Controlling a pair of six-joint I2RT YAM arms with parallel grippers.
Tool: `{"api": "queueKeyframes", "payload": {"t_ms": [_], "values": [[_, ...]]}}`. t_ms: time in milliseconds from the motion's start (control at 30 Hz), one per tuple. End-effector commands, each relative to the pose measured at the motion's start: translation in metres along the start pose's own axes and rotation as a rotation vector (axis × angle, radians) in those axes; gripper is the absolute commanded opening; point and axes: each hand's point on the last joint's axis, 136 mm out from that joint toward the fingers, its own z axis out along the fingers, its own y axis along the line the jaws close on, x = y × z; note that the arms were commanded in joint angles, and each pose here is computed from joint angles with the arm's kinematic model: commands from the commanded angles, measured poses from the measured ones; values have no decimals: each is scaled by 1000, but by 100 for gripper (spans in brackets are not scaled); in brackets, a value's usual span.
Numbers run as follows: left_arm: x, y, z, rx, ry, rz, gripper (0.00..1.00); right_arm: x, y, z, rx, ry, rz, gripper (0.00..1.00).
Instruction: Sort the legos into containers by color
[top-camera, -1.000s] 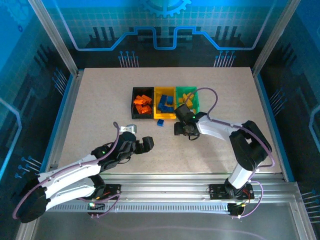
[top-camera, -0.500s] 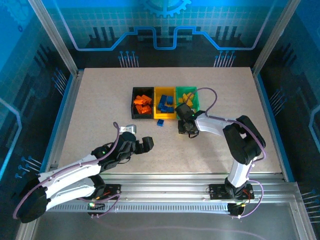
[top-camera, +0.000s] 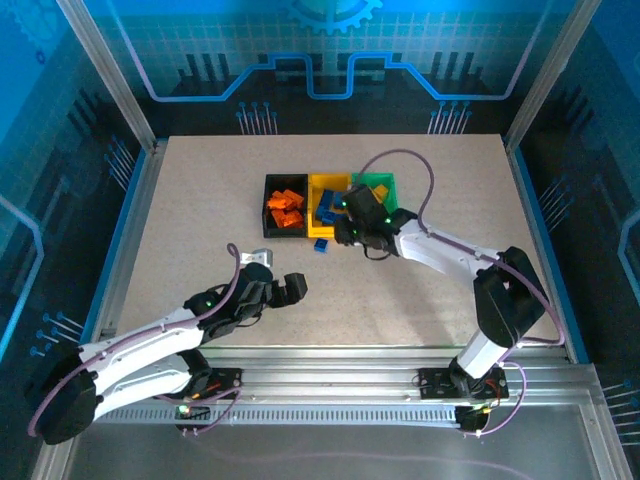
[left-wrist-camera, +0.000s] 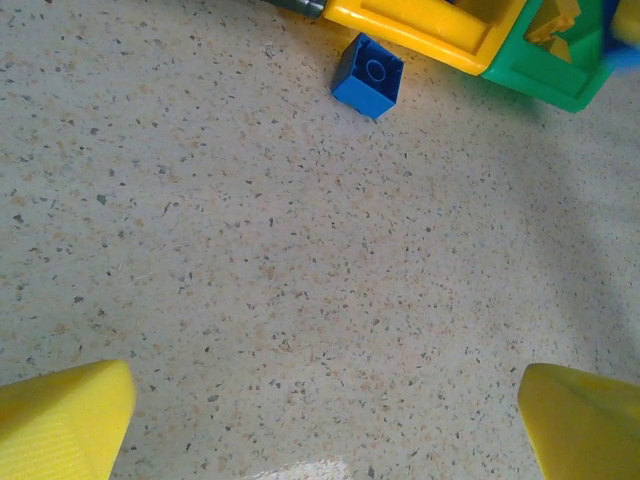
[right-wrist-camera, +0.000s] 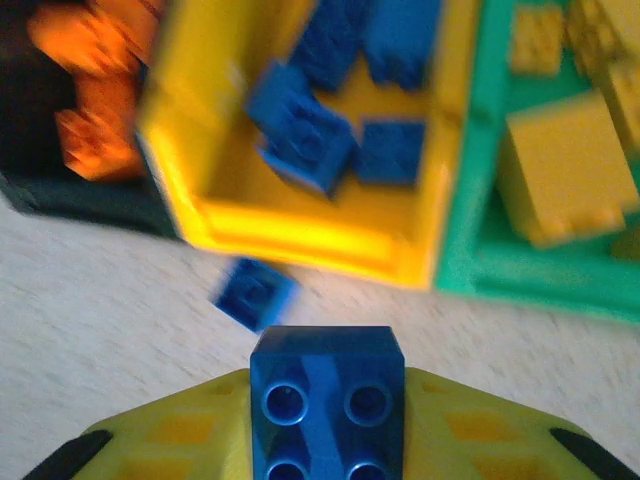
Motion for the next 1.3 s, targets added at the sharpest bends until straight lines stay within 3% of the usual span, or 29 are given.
{"api": "queueKeyframes", "payload": {"t_ms": [0, 167, 333, 500, 667, 833, 1067, 1267], "values": [[-2, -3, 1, 15, 0, 11, 99, -28, 11, 19, -3, -19, -7, 38], [-2, 0, -1, -38, 28, 47, 99, -55, 15, 56, 54, -3, 11, 39], [2, -6, 0, -1, 48, 75, 99, -79, 15, 75, 80, -5, 53, 45], [4, -15, 5, 18, 80, 121, 99, -96, 22, 76, 63, -12, 57, 69], [2, -33, 15, 76, 97, 174, 99, -108, 29, 45, 14, -74, 69, 76], [-9, -54, 19, 159, 41, 196, 99, -106, 23, 0, -45, -150, 92, 77], [-17, -58, 61, 13, 114, 377, 99, -71, -10, -50, -65, -198, 128, 79], [-28, -49, 107, -115, 79, 488, 93, -41, -48, -76, -74, -218, 195, 80]]}}
